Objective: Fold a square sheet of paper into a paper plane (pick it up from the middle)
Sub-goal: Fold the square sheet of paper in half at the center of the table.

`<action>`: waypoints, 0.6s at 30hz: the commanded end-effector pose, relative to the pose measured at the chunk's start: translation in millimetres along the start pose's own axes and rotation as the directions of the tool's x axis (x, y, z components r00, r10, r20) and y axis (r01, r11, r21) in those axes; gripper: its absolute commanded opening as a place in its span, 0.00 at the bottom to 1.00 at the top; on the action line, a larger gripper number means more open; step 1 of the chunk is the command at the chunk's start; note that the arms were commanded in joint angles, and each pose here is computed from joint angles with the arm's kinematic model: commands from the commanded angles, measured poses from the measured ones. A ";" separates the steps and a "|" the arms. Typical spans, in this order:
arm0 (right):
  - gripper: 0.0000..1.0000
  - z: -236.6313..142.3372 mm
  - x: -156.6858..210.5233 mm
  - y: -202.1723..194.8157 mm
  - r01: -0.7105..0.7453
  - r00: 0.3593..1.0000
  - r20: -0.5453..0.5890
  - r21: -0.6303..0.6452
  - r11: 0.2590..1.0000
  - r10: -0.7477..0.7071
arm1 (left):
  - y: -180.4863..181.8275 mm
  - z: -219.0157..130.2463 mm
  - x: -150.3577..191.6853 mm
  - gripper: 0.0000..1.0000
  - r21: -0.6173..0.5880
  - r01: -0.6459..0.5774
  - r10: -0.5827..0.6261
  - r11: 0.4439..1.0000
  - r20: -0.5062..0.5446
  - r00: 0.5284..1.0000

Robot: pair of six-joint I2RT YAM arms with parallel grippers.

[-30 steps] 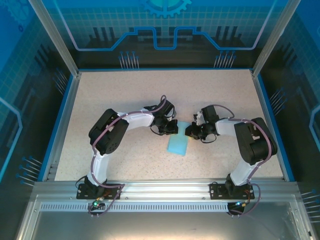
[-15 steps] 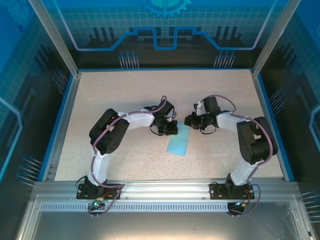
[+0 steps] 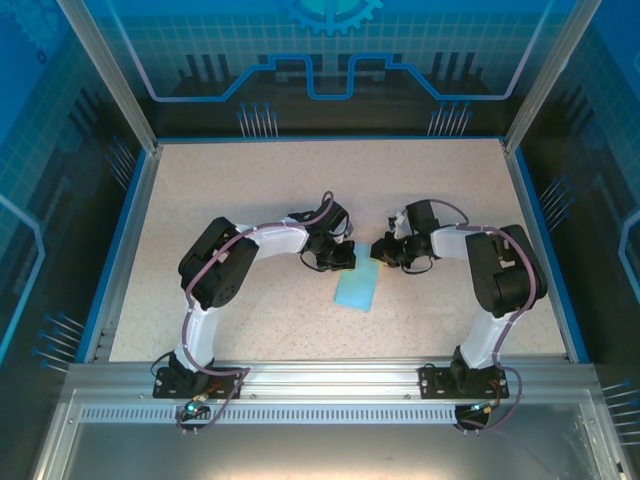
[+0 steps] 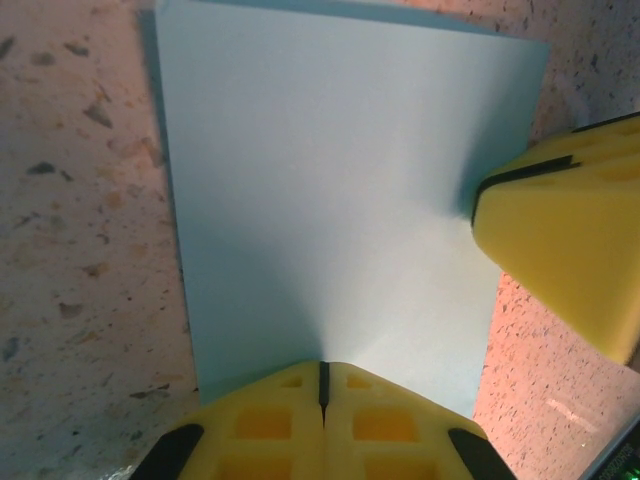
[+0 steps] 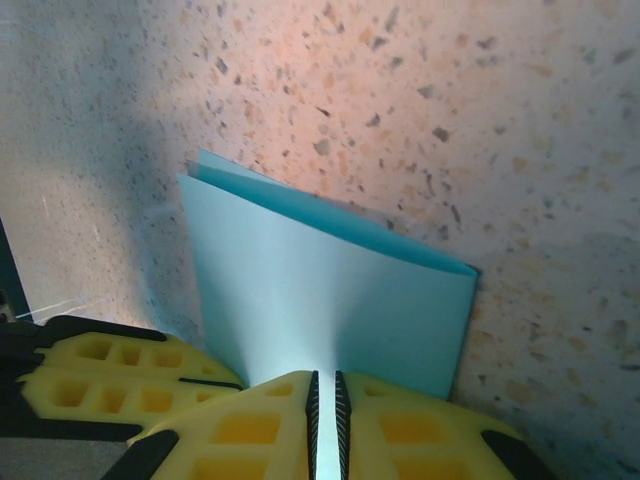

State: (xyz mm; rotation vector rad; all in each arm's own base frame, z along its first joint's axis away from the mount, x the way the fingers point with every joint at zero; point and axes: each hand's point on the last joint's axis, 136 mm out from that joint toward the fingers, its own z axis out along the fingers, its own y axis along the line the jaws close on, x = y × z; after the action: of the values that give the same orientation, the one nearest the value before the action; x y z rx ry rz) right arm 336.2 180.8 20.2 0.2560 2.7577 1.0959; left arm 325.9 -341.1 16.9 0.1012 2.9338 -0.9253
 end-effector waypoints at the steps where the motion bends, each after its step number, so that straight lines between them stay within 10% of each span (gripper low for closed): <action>1: 0.16 -20.2 -22.4 25.6 0.052 0.997 0.054 -0.054 0.997 -0.049 | 7.2 1.8 6.1 0.00 -0.018 -0.001 0.001 1.000 -0.041 0.999; 18: 0.16 -5.4 -25.5 -13.8 -0.022 0.999 0.038 0.002 1.000 0.022 | 6.0 0.6 6.0 0.00 -0.017 -0.005 0.004 1.000 -0.044 0.999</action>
State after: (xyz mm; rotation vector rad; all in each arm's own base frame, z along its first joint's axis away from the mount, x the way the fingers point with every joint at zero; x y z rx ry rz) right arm 358.3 167.9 13.6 0.2968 2.7356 1.0854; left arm 325.5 -340.8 16.8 0.1229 2.9322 -0.9210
